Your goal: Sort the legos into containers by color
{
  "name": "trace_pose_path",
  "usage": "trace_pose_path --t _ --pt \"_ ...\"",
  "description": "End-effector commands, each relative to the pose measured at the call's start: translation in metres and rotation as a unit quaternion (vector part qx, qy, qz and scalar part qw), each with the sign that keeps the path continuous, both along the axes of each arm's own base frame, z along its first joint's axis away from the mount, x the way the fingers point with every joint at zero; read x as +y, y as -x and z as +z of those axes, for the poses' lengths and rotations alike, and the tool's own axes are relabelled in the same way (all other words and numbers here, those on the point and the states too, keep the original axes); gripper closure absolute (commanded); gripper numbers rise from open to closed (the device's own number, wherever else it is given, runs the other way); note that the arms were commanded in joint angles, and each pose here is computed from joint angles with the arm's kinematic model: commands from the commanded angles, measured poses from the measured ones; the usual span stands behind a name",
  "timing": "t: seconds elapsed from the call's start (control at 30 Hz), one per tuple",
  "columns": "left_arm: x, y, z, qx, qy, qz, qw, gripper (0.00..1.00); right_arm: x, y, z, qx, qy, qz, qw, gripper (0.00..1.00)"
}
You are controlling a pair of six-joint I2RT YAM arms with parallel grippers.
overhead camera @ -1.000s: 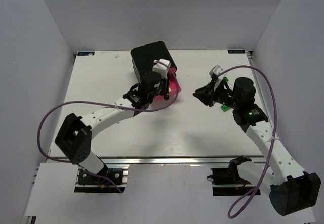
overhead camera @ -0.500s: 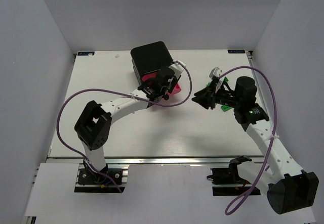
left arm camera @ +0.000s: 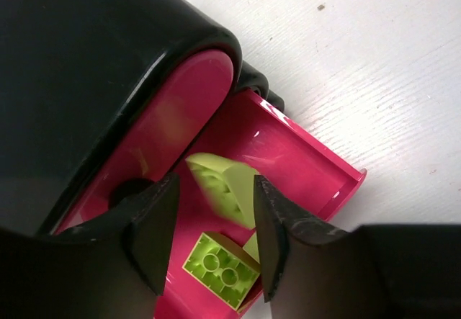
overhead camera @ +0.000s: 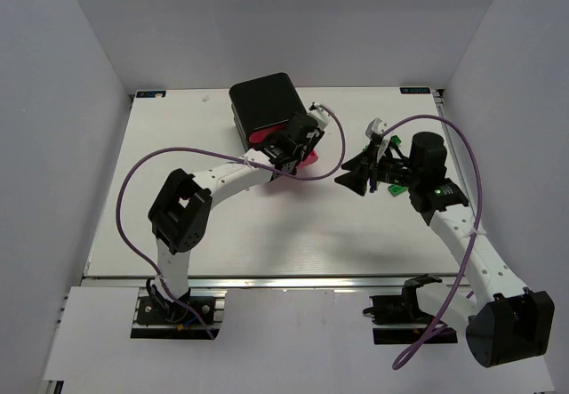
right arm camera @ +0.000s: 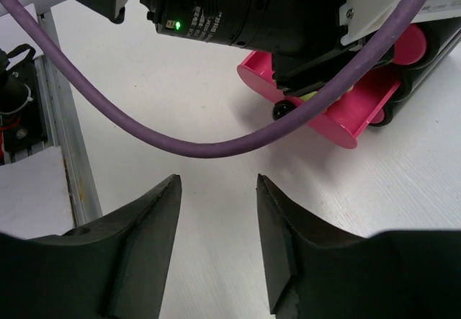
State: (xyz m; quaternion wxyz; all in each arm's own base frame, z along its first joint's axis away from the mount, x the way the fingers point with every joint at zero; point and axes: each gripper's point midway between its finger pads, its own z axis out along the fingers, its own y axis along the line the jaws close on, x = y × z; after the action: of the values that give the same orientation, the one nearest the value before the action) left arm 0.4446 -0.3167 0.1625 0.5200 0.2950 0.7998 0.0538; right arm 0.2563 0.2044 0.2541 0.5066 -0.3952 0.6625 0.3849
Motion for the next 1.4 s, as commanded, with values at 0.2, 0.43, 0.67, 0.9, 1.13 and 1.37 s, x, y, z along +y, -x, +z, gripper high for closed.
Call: trace_pose_path --t 0.2,0.43,0.67,0.9,1.13,1.37 --pt "-0.011 0.013 0.109 -0.054 0.116 -0.025 0.992 0.29 0.002 0.007 -0.015 -0.008 0.01 0.048 0.999 0.39" --pt "0.014 0.089 0.165 -0.017 0.279 -0.052 0.959 0.77 0.003 0.008 -0.04 -0.028 0.036 0.078 0.996 0.85" --pt "0.103 0.208 0.112 0.031 0.339 -0.068 0.938 0.55 0.019 -0.011 -0.069 -0.02 0.098 0.077 0.992 0.91" --pt "0.157 0.238 0.086 0.015 0.324 -0.022 0.946 0.16 0.034 -0.075 -0.095 0.023 0.177 -0.032 0.983 0.88" --pt "0.16 0.247 0.06 0.035 0.298 -0.037 0.953 0.12 0.051 -0.1 -0.112 0.008 0.206 -0.036 0.978 0.79" --pt "0.163 0.259 0.076 0.015 0.33 -0.058 0.942 0.11 0.067 -0.118 -0.122 -0.017 0.234 0.006 0.972 0.84"
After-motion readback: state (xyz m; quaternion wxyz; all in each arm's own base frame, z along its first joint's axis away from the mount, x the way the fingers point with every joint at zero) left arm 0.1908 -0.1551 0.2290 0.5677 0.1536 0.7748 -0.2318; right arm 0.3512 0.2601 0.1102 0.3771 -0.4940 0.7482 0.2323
